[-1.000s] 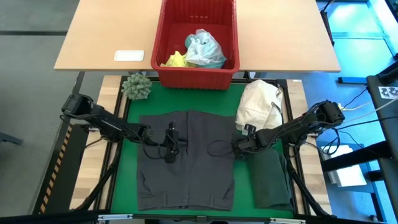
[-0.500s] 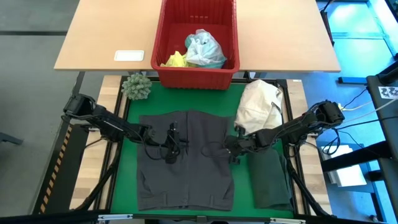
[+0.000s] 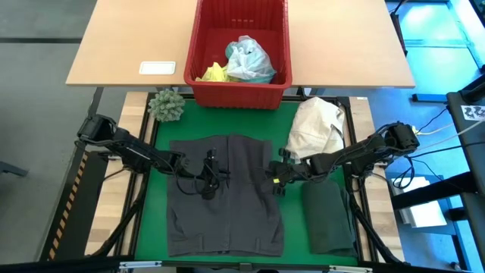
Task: Fold Laundry from Bin
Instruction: Fold the gray short
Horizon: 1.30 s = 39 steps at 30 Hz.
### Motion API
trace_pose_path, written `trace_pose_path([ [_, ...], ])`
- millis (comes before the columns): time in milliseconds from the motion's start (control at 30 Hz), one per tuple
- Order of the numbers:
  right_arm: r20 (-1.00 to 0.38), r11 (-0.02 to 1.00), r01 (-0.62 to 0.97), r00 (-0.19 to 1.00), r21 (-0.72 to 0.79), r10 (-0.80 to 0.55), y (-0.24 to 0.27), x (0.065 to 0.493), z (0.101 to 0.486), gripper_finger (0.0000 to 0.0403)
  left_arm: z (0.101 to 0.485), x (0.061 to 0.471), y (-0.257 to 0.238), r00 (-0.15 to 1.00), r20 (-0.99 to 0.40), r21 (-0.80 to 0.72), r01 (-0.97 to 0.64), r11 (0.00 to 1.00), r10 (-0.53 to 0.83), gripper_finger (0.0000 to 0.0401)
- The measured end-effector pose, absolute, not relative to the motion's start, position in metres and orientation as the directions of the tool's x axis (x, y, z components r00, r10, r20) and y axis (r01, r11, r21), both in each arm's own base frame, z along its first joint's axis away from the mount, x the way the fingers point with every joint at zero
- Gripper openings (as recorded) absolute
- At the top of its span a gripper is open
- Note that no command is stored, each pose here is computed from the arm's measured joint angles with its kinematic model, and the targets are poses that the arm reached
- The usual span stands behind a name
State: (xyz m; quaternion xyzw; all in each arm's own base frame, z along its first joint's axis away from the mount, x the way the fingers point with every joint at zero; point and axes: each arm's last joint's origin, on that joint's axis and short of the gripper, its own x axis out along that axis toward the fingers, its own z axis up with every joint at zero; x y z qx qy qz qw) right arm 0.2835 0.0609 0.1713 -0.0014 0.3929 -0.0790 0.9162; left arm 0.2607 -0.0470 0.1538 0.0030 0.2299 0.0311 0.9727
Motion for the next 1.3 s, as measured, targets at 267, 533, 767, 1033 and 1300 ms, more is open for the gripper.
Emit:
trace_pose_path([
  [267,-0.731,0.989,0.141,0.670,-0.042,-0.127,0.050,0.286,0.171,0.0001,0.154,0.261,-0.047,0.892,-0.448,0.020,-0.045,0.999,0.049,0.0080],
  [533,-0.819,0.984,0.164,0.556,-0.063,-0.145,0.048,0.271,0.170,0.0001,0.154,0.260,-0.047,0.892,-0.450,0.020,-0.043,0.999,0.048,0.0080],
  [767,-0.897,0.983,0.182,0.436,0.008,-0.073,0.053,0.257,0.185,0.0001,0.153,0.260,-0.047,0.891,-0.452,0.021,-0.043,0.999,0.047,0.0080],
  [1033,-0.900,0.999,-0.037,0.436,-0.025,-0.006,0.089,0.249,0.185,0.0005,0.153,0.260,-0.047,0.889,-0.455,0.021,-0.042,0.999,0.047,0.0080],
  [1300,-0.890,0.864,-0.400,0.441,-0.305,-0.110,0.120,0.241,0.169,0.0080,0.153,0.260,-0.048,0.887,-0.459,0.022,-0.042,0.999,0.047,0.0080],
])
